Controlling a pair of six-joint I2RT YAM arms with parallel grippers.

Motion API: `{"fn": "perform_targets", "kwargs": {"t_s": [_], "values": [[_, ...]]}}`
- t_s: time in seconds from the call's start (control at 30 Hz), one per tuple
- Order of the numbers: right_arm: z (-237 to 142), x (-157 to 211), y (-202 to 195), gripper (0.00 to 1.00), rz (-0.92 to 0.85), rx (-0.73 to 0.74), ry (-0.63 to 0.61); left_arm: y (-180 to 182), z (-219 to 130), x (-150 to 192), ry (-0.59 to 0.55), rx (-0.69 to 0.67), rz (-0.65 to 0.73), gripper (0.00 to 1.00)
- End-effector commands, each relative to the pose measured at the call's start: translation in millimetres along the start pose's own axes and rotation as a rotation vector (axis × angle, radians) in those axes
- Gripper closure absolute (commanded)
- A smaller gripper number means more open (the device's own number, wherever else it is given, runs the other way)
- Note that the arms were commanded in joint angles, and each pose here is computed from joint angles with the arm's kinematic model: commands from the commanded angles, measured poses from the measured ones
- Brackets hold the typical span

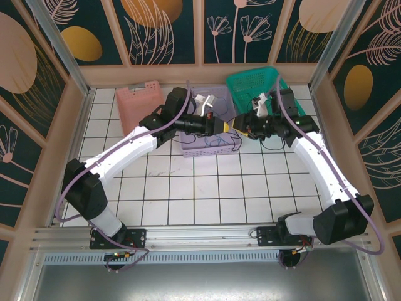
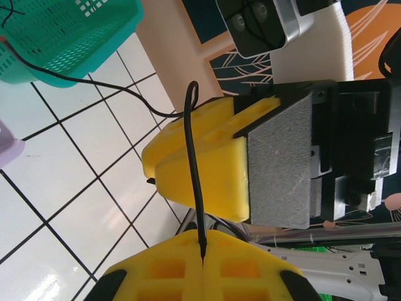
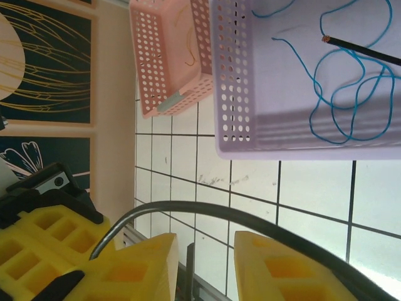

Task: Untangle the cables

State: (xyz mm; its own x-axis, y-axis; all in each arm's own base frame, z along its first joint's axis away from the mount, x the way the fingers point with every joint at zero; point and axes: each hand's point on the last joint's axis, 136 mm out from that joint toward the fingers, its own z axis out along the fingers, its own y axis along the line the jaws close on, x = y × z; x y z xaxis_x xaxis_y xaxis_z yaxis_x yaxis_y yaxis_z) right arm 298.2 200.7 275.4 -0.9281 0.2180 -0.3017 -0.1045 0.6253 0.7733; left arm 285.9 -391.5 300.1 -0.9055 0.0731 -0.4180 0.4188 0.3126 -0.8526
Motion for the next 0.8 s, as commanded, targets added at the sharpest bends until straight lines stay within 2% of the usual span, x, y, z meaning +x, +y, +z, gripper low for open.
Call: {"fn": "perform_targets", "kwargs": {"t_s": [0.0, 0.2, 0.43, 0.47, 0.57, 0.77], "values": [[1, 4, 4, 0.7, -0.01, -0.027, 0.009, -7, 1, -6, 0.004, 0.023, 0.033, 1.0], [1, 0, 7, 0.81, -0.001, -0.046, -0.006, -3, 2, -5, 0.008, 0.019, 0.026, 1.0], [2, 6, 5, 0.81, 0.024, -0.057, 0.002, -2, 3, -6, 0.007, 0.02, 0.024, 1.0], [1, 7, 5, 0.82, 0.022, -0.054, 0.001, -2, 4, -6, 0.007, 0.021, 0.022, 1.0], [-2, 5, 4, 0.99, 0.013, -0.038, -0.019, 0, 5, -6, 0.006, 0.017, 0.018, 1.0], [-19, -8, 12, 1.0, -0.04, -0.026, -0.119, 13, 9, -4, 0.015, -0.019, -0.035, 1.0]]}}
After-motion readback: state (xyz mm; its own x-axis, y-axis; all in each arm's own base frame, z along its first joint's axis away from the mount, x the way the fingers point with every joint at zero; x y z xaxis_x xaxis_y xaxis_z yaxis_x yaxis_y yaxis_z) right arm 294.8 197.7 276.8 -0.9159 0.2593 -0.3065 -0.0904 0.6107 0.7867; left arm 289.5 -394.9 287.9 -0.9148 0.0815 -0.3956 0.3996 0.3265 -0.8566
